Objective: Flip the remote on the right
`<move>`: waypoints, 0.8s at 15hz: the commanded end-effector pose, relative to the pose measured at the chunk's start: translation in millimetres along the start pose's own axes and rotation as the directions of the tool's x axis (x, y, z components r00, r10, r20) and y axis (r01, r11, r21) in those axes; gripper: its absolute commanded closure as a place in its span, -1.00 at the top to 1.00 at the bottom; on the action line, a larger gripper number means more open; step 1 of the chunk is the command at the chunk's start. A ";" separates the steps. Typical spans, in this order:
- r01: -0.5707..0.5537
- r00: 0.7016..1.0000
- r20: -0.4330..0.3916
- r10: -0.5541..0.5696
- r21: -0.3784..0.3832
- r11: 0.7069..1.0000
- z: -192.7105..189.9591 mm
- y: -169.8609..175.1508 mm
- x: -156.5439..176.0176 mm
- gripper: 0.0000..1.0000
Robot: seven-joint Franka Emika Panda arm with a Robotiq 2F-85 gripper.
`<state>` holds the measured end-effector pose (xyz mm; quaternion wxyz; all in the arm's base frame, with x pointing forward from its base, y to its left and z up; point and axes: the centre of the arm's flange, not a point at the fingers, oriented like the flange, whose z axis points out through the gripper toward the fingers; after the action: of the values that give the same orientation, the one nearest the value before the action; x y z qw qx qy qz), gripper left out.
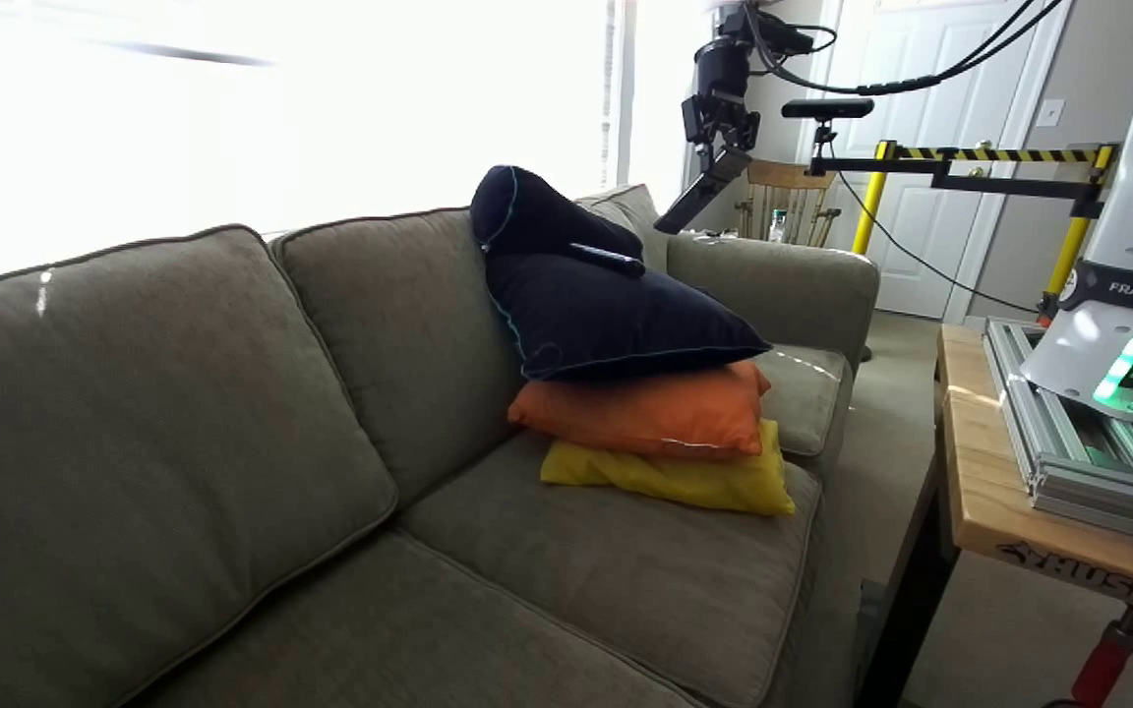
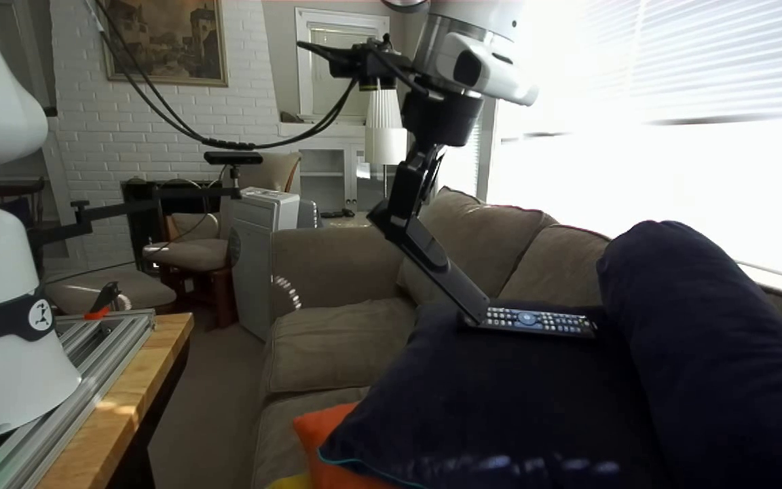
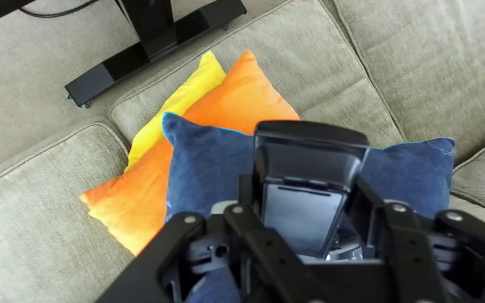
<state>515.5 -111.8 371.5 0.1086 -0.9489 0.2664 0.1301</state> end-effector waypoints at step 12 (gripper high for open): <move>-0.124 0.942 0.326 0.077 0.125 0.984 15.9 18.5 69.9 -0.38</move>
<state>529.2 -144.6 336.2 0.1567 -0.9099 0.3045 0.2340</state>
